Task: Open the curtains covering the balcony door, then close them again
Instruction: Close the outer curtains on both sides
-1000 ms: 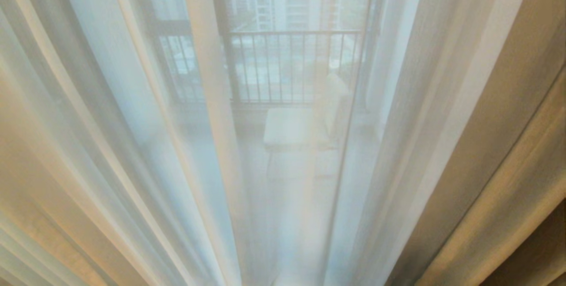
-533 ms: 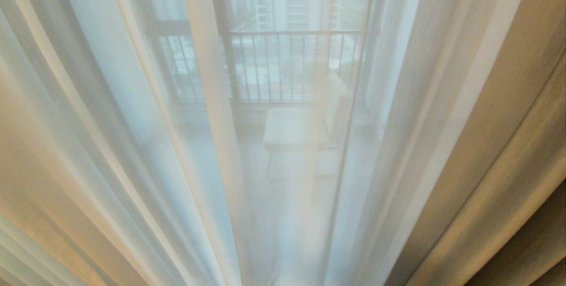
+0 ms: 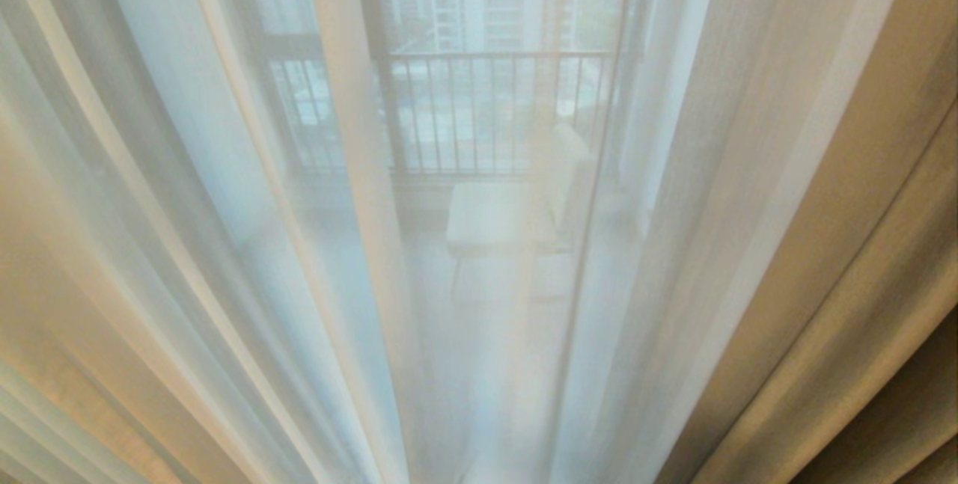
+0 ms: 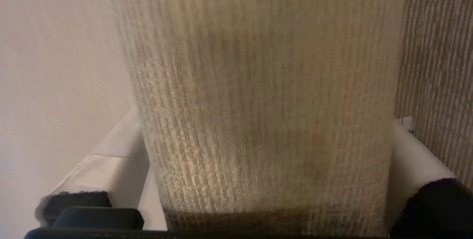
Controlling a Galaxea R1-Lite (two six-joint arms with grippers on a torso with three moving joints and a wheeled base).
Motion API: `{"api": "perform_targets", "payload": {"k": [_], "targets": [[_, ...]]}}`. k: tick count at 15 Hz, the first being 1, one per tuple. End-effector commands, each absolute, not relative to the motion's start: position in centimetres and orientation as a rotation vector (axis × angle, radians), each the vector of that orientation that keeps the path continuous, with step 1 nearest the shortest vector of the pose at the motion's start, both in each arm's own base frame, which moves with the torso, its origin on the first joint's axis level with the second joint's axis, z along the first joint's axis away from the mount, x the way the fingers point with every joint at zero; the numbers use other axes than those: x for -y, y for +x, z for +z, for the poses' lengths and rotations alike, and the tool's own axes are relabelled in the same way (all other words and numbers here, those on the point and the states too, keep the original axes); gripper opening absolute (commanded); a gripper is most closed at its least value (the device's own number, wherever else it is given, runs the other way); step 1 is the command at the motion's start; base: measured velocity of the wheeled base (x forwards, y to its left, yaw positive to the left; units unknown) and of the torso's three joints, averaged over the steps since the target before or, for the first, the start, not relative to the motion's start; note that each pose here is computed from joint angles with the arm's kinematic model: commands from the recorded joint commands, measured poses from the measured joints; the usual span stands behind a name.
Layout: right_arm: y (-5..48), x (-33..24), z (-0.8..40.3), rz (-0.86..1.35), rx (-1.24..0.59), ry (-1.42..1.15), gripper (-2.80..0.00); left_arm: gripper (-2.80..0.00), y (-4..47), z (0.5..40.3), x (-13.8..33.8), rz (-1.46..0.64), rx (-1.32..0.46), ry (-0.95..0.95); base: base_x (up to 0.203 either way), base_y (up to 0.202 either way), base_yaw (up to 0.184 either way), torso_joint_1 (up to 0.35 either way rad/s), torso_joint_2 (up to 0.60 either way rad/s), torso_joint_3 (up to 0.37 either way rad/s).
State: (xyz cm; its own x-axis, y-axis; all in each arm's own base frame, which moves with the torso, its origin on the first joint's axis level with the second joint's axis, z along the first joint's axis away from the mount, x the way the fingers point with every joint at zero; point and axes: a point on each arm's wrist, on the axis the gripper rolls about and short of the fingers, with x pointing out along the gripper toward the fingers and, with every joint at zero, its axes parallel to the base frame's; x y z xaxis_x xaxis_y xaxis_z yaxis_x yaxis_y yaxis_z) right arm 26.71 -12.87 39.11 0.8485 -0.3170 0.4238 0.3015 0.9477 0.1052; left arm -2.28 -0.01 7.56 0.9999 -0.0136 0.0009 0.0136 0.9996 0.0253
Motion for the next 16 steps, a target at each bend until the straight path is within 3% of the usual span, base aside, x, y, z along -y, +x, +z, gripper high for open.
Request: {"api": "perform_targets", "payload": {"k": [1, 16], "targets": [[26.4, 12.9, 39.3, -0.323, 0.466, 0.041, -2.80, -2.80, -2.3, 7.6, 0.0, -0.014, 0.002, 0.026, 0.000, 0.000, 0.000, 0.000, 0.00, 0.000], [22.2, 10.8, 40.7, -0.280, 0.508, 0.062, -2.80, -2.80, -2.3, 7.6, 0.0, -0.014, 0.002, 0.026, 0.000, 0.000, 0.000, 0.000, 0.00, 0.000]]}}
